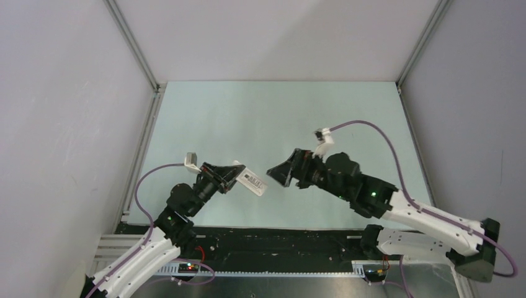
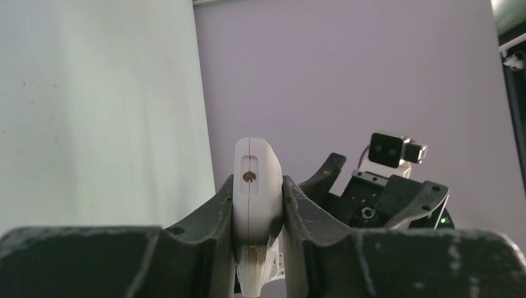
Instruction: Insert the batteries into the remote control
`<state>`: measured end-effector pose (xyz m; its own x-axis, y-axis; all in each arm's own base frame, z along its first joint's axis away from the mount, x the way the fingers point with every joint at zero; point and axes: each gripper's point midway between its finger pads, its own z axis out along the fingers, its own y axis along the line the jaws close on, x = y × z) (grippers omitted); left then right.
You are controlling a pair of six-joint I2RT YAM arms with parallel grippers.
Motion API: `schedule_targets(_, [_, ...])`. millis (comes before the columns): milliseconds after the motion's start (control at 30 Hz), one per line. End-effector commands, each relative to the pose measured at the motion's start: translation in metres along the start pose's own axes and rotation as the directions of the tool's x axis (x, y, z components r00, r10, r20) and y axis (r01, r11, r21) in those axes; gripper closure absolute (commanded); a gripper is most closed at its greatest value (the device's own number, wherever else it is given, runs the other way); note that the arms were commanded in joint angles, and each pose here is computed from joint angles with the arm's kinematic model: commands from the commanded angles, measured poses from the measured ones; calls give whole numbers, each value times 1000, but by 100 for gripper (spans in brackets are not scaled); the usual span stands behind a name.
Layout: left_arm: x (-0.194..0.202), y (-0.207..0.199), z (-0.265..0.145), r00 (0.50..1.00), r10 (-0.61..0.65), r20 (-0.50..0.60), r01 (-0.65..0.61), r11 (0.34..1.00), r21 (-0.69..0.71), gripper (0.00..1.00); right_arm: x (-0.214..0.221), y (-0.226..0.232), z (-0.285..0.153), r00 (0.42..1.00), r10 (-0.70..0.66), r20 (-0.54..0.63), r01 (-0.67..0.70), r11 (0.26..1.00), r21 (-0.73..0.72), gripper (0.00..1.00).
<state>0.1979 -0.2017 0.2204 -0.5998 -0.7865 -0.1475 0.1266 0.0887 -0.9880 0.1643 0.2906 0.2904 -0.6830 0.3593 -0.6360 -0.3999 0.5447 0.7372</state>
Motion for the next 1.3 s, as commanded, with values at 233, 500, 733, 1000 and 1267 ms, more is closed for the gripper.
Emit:
schedule_targets(233, [-16,-37,-4,995,-72,73,63,992,113,91,25,15,42,989,144,18,-144,989,7,1])
schedule_targets(500, [-17,-39,-5,994,-80,75,71,990,120,91,33,17,53,977,211,-1,-211,977,-33,4])
schedule_targets(733, [-17,-37,-5,994,-83,74,74,990,117,90,39,19,55,976,219,-17,-220,974,-56,20])
schedule_targets(1000, [-16,-35,-4,994,-84,73,75,991,111,90,43,20,58,977,211,-40,-213,975,-67,30])
schedule_targets(1267, [-16,-35,-4,994,-84,70,75,991,112,90,51,22,62,976,207,-72,-213,974,-78,37])
